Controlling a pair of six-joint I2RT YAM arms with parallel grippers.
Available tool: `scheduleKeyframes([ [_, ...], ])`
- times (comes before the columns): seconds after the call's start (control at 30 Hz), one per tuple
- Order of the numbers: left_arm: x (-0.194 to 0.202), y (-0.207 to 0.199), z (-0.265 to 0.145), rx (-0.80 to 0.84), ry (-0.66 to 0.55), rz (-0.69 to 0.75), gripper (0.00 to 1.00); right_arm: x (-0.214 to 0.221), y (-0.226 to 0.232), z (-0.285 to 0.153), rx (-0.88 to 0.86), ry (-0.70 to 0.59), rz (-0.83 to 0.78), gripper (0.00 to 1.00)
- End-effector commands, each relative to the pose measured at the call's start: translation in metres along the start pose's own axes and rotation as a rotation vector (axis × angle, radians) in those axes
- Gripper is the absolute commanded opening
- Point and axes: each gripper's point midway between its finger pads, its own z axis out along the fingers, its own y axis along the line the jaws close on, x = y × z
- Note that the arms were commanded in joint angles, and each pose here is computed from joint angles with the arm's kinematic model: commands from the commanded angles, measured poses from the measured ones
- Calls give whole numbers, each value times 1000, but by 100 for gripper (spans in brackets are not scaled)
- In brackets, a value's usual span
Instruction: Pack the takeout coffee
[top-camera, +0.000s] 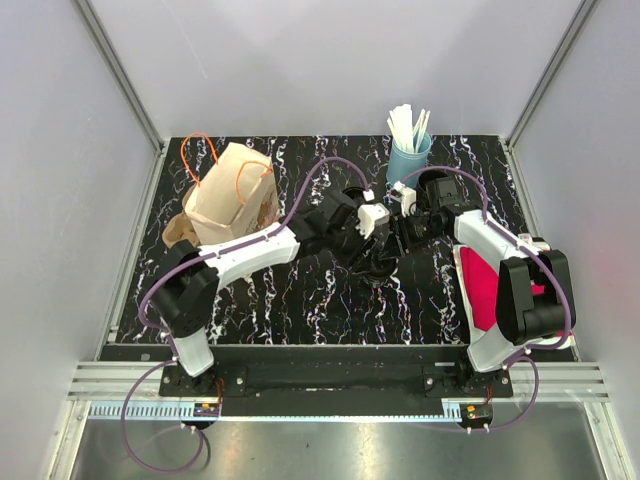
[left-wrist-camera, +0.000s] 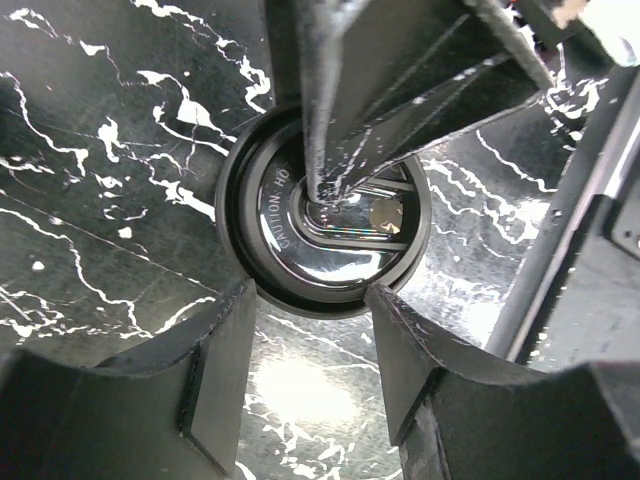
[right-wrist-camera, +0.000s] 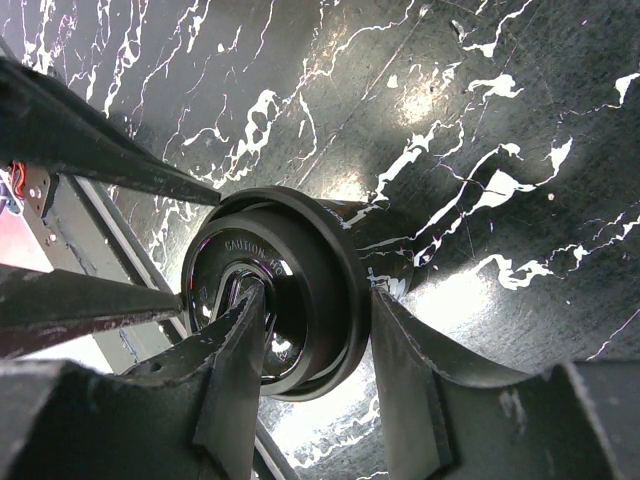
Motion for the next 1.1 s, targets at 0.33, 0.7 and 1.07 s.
scheduleKeyframes([
  [0.33,11,13,7,-133,4,182,47,32,-29,7,143,108,-9,48],
  [0.7,24,16,15,-168,38,220,41,33,-30,7,147,110,-9,48],
  [1.07,41,10,30,-197,116,257,39,37,-33,5,173,122,-17,48],
])
